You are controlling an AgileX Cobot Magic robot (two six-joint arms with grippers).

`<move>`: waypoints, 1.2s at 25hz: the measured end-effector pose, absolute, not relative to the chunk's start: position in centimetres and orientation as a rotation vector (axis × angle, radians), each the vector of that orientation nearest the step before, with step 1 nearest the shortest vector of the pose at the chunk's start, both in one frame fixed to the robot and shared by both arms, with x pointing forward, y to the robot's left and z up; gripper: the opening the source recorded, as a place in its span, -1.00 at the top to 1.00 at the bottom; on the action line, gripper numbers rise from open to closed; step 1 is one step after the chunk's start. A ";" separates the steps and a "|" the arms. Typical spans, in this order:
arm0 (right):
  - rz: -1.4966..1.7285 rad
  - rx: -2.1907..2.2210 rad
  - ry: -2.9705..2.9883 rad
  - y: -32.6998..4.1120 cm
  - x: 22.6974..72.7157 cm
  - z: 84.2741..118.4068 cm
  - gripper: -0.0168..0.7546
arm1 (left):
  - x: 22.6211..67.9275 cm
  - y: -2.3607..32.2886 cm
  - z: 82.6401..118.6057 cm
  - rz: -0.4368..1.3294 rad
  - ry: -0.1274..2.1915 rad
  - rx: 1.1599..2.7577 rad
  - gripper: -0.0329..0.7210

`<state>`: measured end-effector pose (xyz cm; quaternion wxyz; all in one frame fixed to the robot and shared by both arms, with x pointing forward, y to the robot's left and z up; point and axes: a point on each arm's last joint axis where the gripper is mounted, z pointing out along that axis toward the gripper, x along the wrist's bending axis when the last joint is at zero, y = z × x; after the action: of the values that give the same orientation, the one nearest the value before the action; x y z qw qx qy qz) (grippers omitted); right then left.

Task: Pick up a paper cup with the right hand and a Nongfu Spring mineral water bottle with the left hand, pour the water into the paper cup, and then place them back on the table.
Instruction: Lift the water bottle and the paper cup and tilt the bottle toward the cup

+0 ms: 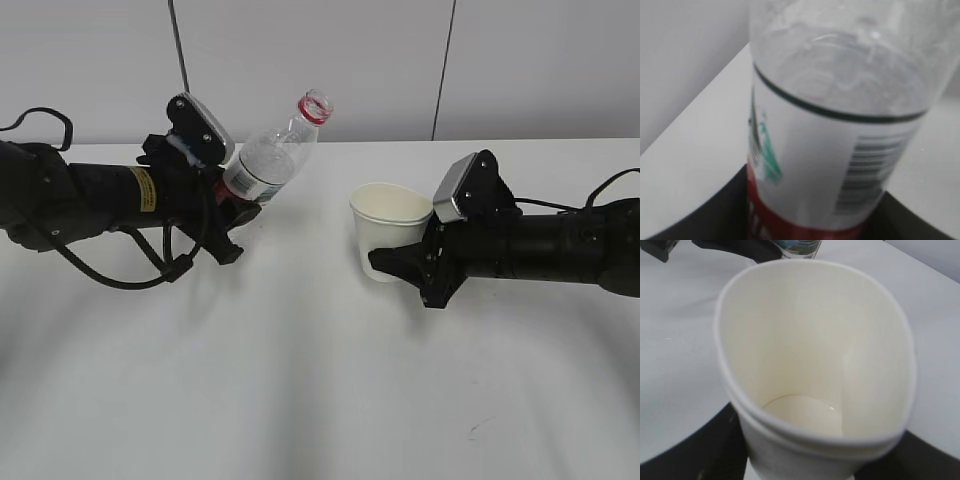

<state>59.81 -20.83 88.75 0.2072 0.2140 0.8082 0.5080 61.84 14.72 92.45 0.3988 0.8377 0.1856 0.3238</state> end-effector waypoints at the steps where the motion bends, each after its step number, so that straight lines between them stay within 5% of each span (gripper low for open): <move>1: 1.415 0.596 2.251 -20.8 59.8 88.8 -0.07 | 61.9 14.7 92.5 0.825 0.462 2.125 0.00; 30: 1.423 0.591 2.254 -20.8 60.0 88.3 -0.07 | 62.6 13.7 95.2 1.078 0.093 2.275 0.01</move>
<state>60.03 -20.76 88.29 0.2043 0.2119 0.8081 0.5102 62.57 13.67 95.17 0.3061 0.8596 0.0352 0.4075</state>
